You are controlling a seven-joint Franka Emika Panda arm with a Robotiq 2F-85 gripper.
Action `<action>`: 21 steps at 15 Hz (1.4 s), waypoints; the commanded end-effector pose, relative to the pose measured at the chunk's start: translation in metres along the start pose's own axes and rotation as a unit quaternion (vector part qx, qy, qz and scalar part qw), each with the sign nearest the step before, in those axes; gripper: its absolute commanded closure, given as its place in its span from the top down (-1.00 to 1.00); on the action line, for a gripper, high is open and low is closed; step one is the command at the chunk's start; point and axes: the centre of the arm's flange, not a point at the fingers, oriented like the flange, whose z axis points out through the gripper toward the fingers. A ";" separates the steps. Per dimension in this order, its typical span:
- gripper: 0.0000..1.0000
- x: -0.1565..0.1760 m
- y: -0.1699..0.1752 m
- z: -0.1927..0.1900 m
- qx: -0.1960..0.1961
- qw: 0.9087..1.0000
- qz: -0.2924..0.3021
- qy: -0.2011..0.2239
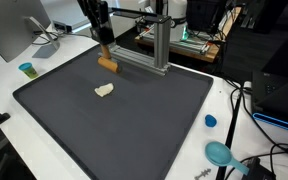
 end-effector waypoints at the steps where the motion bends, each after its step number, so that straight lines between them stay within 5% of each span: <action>1: -0.56 -0.012 -0.006 -0.035 -0.003 0.995 -0.098 -0.022; 7: -0.56 -0.004 -0.014 -0.047 0.018 0.965 -0.262 -0.011; 8: -0.06 -0.013 -0.018 -0.035 0.005 0.976 -0.217 -0.007; 10: -0.06 -0.011 -0.018 -0.036 0.008 0.969 -0.245 -0.005; 11: -0.56 -0.010 -0.018 -0.036 0.008 0.968 -0.250 -0.005; 16: -0.56 0.006 0.001 -0.033 0.035 0.924 -0.376 0.061; 21: -0.56 0.033 0.033 -0.021 0.065 0.867 -0.491 0.060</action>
